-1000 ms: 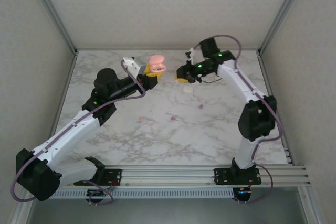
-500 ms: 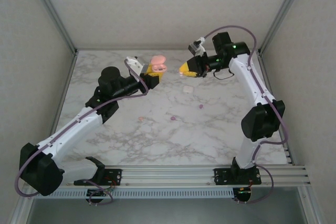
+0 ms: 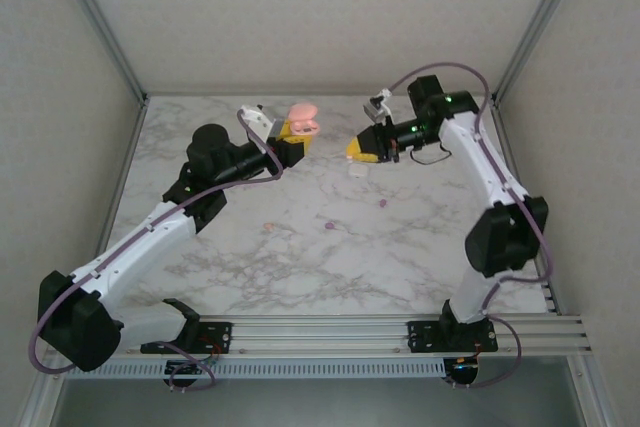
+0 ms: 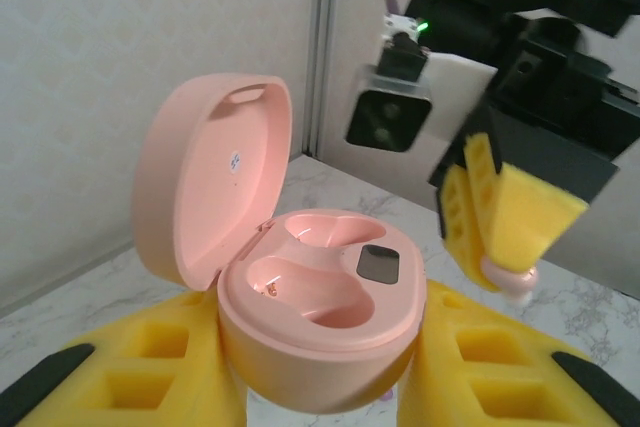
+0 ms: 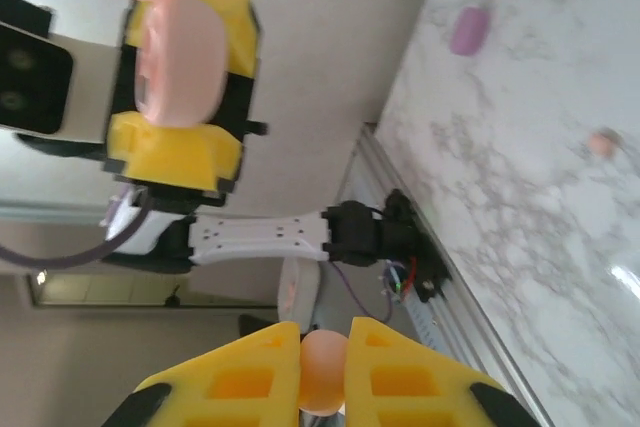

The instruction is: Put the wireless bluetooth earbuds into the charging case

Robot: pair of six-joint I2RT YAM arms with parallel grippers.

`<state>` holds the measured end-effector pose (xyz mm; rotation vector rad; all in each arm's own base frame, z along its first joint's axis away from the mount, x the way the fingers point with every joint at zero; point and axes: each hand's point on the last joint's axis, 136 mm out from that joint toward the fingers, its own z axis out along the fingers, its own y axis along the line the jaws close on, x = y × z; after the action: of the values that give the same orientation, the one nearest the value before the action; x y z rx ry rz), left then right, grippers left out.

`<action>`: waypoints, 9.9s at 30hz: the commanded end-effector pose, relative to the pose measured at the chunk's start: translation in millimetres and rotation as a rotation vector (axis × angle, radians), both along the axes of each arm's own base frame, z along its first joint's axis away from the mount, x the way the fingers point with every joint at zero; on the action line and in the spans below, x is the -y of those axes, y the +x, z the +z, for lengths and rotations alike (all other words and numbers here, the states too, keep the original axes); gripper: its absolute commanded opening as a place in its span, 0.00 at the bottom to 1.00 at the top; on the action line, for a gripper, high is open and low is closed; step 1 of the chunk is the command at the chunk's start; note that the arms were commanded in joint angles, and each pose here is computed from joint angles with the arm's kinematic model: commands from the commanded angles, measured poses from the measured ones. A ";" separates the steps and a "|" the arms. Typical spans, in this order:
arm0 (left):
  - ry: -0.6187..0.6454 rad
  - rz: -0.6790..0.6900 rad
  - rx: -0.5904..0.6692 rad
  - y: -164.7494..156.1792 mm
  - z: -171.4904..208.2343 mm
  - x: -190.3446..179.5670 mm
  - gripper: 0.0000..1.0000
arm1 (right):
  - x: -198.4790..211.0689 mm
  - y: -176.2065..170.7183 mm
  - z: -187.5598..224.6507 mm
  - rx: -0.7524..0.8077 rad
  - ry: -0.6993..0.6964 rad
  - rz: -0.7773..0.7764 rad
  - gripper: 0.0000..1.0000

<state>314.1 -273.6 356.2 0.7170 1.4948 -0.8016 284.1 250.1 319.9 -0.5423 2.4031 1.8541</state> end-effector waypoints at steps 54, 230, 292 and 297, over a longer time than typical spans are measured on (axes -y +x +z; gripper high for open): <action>0.024 -0.118 0.159 -24.0 -4.1 56.4 0.24 | 5.2 -15.7 86.6 0.369 -0.013 -0.231 0.07; -0.124 -0.115 0.238 -16.1 33.4 62.8 0.20 | -28.0 21.5 64.2 0.301 -0.273 -0.429 0.33; -0.046 0.411 0.143 -10.4 43.2 -100.0 0.18 | -47.0 27.4 -164.2 0.077 -0.676 -0.196 0.36; -0.042 0.399 0.153 -23.0 54.3 -104.3 0.19 | -110.8 14.2 -205.6 0.076 -0.670 0.005 0.37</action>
<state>297.0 -177.9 395.2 0.4210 1.4283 -0.4920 305.2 323.0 103.0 -0.4448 3.0045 0.8351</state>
